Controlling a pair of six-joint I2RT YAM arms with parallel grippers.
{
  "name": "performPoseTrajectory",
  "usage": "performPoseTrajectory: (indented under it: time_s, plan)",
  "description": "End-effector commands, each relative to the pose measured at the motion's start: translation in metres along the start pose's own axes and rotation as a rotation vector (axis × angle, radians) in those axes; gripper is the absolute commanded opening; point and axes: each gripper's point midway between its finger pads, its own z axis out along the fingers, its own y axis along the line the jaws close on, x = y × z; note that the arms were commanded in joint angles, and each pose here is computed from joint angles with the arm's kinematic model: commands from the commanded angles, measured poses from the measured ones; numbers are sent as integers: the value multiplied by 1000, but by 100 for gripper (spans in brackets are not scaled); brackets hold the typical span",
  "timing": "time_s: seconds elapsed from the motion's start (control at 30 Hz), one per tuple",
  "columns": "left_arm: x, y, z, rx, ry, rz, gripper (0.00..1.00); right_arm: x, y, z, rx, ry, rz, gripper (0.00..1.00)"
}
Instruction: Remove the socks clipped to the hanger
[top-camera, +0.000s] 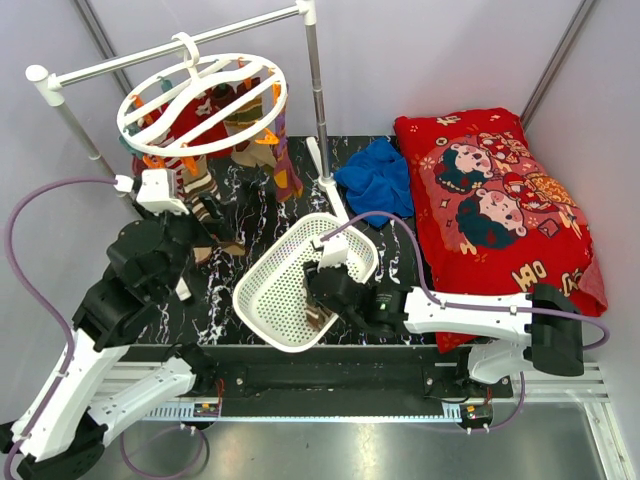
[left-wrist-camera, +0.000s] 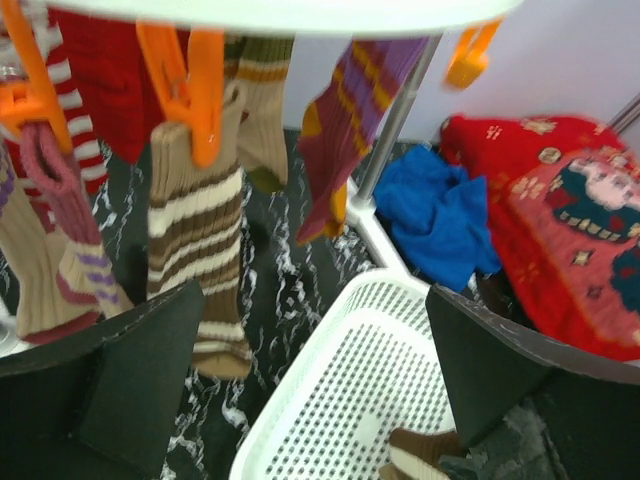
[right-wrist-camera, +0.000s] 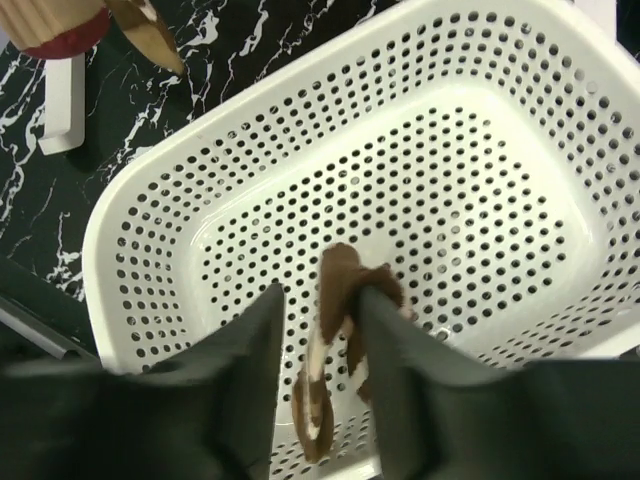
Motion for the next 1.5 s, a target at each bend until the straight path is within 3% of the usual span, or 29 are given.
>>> performPoseTrajectory:
  time_s: [0.0,0.3,0.57,0.87,0.93,1.17,1.23,1.3,1.37,1.47]
  plan:
    - [15,14,6,-69,41,51,99,0,-3,3,1,15,36,57]
    - [18,24,15,-100,19,-27,99,-24,-6,-15,-90,-4,24,69]
    - [-5,26,28,-99,-3,-17,99,-43,1,-44,-226,-65,25,69]
    - [-8,12,53,-29,-11,13,90,-57,-1,-63,-285,-129,64,66]
    - [-7,18,60,-60,-2,23,85,-58,1,-65,-300,-135,64,66]
    - [7,38,71,-137,18,41,83,-63,3,-70,-328,-146,63,65]
    - [7,39,73,-132,12,44,77,-65,4,-72,-334,-155,66,64]
    - [10,37,74,-116,19,47,64,-66,2,-72,-329,-164,62,64]
    - [8,31,72,-88,20,39,40,-64,0,-70,-322,-169,47,63]
    - [5,18,65,-19,20,2,21,-80,10,-67,-354,-249,33,62]
